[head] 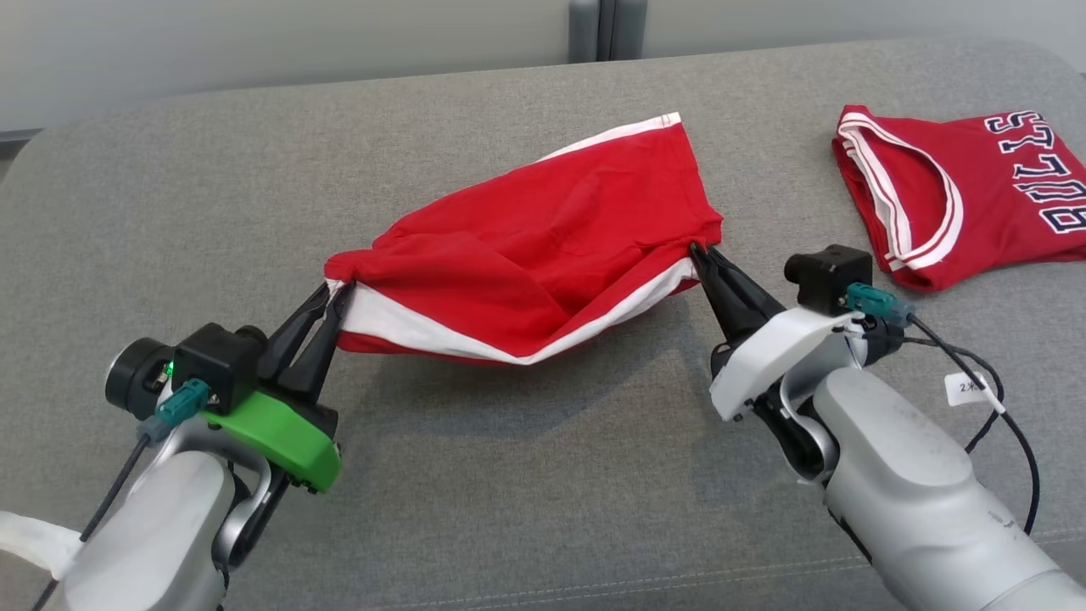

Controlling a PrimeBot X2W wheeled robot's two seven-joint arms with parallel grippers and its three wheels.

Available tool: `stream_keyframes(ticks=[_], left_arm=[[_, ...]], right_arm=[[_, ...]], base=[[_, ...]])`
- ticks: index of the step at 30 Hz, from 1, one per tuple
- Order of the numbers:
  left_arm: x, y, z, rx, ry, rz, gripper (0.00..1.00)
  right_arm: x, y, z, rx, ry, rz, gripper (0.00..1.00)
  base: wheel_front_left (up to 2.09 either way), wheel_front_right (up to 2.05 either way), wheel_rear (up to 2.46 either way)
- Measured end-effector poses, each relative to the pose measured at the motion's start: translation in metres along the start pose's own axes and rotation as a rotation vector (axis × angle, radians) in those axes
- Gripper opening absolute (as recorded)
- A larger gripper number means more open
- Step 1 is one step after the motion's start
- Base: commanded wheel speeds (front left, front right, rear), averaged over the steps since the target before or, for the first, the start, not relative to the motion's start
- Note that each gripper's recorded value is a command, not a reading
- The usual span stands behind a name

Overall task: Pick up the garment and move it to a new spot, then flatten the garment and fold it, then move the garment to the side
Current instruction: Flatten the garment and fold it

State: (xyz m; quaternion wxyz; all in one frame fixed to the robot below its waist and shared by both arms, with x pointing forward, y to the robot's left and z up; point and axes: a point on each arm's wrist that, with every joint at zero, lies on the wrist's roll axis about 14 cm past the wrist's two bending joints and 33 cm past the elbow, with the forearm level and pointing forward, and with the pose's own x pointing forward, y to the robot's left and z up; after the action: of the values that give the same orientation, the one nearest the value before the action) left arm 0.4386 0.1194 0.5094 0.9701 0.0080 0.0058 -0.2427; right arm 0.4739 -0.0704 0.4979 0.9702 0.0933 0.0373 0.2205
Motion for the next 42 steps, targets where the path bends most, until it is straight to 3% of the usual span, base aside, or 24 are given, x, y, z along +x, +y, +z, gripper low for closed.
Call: stream_keyframes(ticks=[3,8,16,22,31,38,42], left_arm=[[0.012,0.004,0.025,0.057,-0.043,-0.038,0.0],[0.042,0.03,0.07,0.051,-0.119,-0.019,0.0],[0.108,0.079,0.143,0.09,-0.201,0.021,0.0],[0.16,0.112,0.196,0.099,-0.283,0.05,0.0],[0.217,0.142,0.201,0.124,-0.274,0.093,0.0],[0.233,0.146,0.245,0.058,-0.456,0.126,0.0],[0.25,0.142,0.205,0.032,-0.374,0.11,0.0]], right_arm=[[0.006,-0.004,0.028,0.008,-0.043,0.011,0.0],[0.029,-0.001,0.064,0.002,-0.083,0.053,0.0],[0.098,-0.007,0.15,0.007,-0.195,0.089,0.0],[0.147,-0.036,0.224,0.011,-0.328,0.045,0.0],[0.198,-0.071,0.238,0.023,-0.37,-0.049,0.0],[0.205,-0.075,0.279,-0.014,-0.481,-0.075,0.0],[0.22,-0.081,0.246,-0.009,-0.425,-0.084,0.0]], base=[[0.0,0.0,0.0],[0.0,0.0,0.0],[0.0,0.0,0.0],[0.0,0.0,0.0],[0.0,0.0,0.0],[0.0,0.0,0.0],[0.0,0.0,0.0]])
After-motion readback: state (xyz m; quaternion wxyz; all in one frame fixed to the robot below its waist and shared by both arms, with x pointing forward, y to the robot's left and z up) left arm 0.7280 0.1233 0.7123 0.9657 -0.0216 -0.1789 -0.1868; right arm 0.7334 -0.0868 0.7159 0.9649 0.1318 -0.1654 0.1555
